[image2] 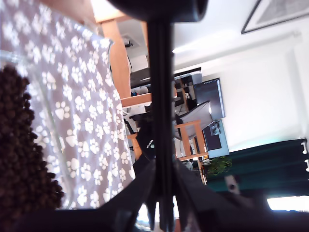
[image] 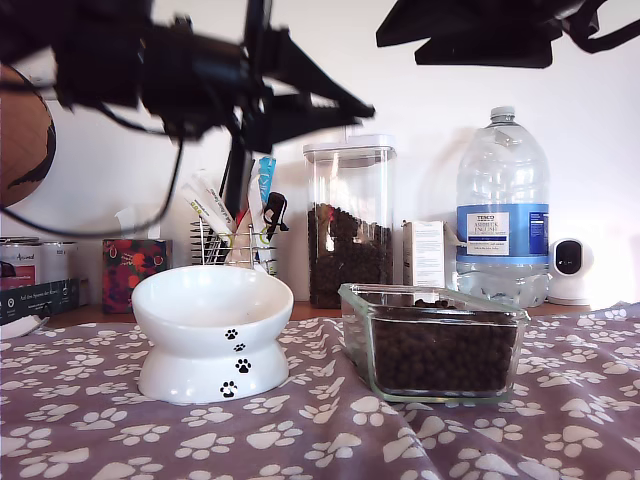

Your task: Measure one spoon of cat food and pour it into the food bowl

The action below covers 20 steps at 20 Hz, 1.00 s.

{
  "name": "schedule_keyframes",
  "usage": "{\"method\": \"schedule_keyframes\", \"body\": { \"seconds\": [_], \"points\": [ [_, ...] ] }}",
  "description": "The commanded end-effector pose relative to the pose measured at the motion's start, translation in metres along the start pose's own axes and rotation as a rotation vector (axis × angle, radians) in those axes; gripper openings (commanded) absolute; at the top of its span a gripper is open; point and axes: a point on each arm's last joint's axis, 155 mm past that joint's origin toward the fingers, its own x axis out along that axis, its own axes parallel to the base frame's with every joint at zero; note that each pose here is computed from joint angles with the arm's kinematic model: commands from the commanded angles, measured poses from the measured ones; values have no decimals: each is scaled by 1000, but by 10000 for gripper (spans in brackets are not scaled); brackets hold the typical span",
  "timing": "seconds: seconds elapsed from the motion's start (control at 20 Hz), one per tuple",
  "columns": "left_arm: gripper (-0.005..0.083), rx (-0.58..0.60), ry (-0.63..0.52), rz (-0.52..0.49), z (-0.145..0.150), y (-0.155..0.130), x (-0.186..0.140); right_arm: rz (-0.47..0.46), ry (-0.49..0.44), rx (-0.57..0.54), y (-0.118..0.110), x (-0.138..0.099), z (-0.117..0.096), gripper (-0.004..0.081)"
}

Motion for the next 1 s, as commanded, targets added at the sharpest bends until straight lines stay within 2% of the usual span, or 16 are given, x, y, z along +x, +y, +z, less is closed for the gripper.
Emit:
{"method": "schedule_keyframes", "body": {
  "seconds": [0.0, 0.3, 0.5, 0.95],
  "points": [
    [-22, -3, 9, -40, -4, -4, 4, -6, 30, 5, 0, 2, -16, 350],
    [-21, -16, 15, -91, -4, -14, 6, -2, 79, -10, 2, 13, -35, 332],
    [-22, -41, 28, -92, -7, -14, 6, -24, 81, -18, -1, 16, -37, 292],
    [-22, -54, 51, -90, -17, -15, 10, -23, 60, -39, -1, 16, -32, 279]
  ]
}}
